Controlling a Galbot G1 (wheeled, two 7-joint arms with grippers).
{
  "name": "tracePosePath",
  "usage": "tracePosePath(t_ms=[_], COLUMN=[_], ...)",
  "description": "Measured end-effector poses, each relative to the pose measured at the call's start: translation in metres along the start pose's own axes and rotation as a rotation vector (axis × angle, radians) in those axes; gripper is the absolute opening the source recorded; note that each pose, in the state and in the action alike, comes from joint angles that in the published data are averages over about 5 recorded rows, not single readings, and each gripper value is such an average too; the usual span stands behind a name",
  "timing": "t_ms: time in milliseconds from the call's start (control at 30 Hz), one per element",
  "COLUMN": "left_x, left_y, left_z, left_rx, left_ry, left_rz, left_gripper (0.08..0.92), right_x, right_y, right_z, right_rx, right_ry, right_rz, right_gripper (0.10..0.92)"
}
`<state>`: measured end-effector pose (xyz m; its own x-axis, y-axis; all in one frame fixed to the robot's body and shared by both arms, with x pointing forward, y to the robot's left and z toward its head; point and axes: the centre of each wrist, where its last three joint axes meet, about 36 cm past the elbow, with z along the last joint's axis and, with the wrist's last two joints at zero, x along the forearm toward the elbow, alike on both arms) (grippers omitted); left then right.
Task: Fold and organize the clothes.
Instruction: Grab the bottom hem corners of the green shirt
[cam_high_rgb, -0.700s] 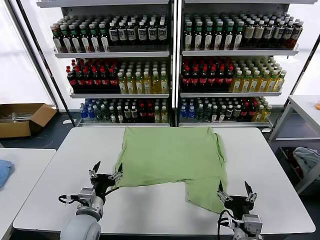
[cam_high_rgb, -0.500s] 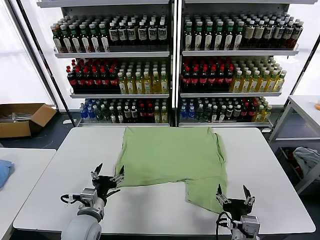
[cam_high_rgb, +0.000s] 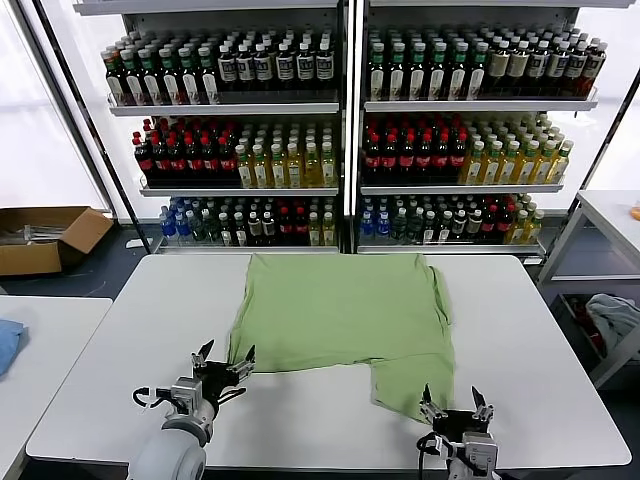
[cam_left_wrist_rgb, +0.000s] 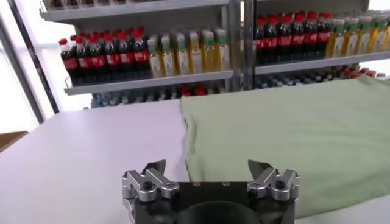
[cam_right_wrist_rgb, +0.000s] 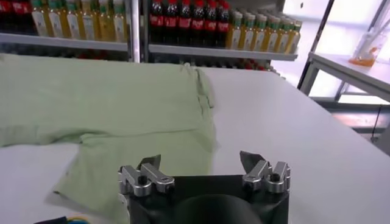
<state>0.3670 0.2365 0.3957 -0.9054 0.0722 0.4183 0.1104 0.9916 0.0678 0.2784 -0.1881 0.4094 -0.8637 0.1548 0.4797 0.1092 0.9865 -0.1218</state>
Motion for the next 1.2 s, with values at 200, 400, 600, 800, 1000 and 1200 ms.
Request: tracePosePath(t_ms=[200,400,600,800,1000,1200], left_x=[-0.002,-0.001,-0.003,-0.005,-0.006,-0.006], left_y=[-0.002,-0.005,-0.006,-0.008,-0.008,-0.012], left_z=[0.004,0.006,0.011,0.02,0.025,0.027], left_rx=[0.004,0.005,0.0,-0.009,-0.01,-0.008], left_ry=[0.017,0.028,0.045,0.077,0.09,0.094], left_rz=[0.009,0.024,0.029,0.035,0.04,0.048], left_gripper=[0.823,0.823,0.815,0.685,0.529,0.355], right_x=[-0.002,-0.004,-0.005,-0.004,-0.003,-0.001], right_y=[0.004,0.006,0.007,0.006,0.002,-0.001], right_z=[0.004,0.008,0.014,0.02,0.023,0.026], right_rx=[-0.007,-0.019,-0.042,-0.063,-0.08,-0.095], right_ry=[0.017,0.03,0.045,0.061,0.069,0.069], right_rz=[-0.007,-0.01,-0.013,-0.012,-0.01,-0.01], right_gripper=[0.823,0.823,0.766,0.598,0.425,0.251])
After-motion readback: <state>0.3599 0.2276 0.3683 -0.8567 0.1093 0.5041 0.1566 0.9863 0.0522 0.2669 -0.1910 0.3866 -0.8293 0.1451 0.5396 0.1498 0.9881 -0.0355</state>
